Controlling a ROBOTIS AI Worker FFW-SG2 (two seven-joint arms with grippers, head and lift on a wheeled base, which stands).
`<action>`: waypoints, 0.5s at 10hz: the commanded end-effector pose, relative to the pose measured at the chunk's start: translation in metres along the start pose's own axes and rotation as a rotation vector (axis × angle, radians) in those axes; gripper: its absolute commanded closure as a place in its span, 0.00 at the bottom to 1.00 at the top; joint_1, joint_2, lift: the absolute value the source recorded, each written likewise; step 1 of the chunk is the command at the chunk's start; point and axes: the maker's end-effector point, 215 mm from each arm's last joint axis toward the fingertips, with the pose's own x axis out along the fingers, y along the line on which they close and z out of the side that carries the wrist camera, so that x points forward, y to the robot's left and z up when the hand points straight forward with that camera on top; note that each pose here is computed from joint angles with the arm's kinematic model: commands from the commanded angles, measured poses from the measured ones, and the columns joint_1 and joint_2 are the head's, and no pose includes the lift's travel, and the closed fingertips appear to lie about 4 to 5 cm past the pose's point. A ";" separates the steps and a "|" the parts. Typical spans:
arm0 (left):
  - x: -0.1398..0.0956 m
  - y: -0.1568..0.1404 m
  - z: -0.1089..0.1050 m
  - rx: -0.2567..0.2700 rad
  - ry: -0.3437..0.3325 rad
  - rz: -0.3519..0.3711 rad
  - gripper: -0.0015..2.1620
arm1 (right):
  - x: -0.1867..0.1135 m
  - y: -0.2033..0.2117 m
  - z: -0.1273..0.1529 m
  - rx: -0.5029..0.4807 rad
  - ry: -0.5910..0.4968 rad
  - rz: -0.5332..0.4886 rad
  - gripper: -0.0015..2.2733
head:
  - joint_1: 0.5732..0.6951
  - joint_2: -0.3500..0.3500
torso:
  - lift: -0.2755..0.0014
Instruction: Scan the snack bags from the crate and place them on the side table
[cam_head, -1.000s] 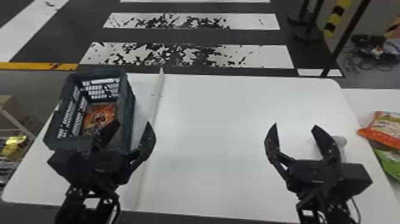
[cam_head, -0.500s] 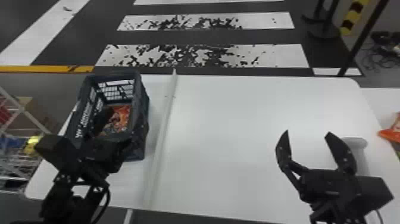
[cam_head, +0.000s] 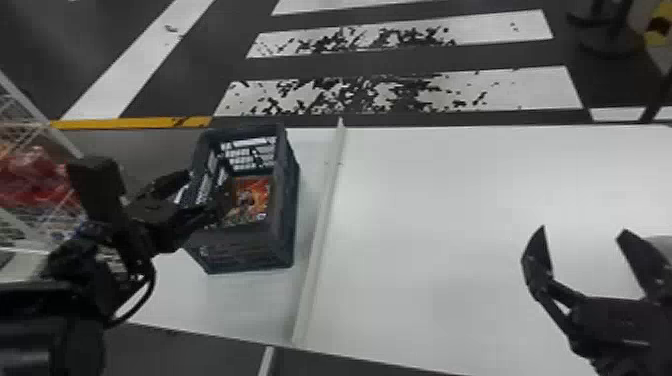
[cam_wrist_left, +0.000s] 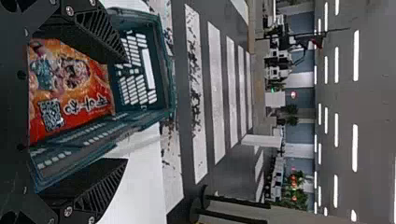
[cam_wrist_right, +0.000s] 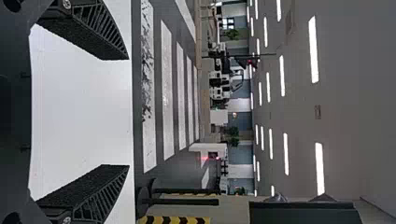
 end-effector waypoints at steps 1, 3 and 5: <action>0.001 0.033 0.018 0.080 0.018 0.039 0.07 | -0.002 -0.001 -0.003 -0.002 0.007 0.000 0.02 | 1.00 0.89 | 0.70; 0.014 0.063 0.027 0.141 0.057 0.052 0.07 | -0.004 0.003 -0.006 0.001 0.014 0.005 0.02 | 1.00 0.95 | 0.70; 0.033 0.070 0.023 0.239 0.125 -0.001 0.07 | -0.004 0.004 -0.007 -0.001 0.017 0.008 0.02 | 1.00 0.98 | 0.70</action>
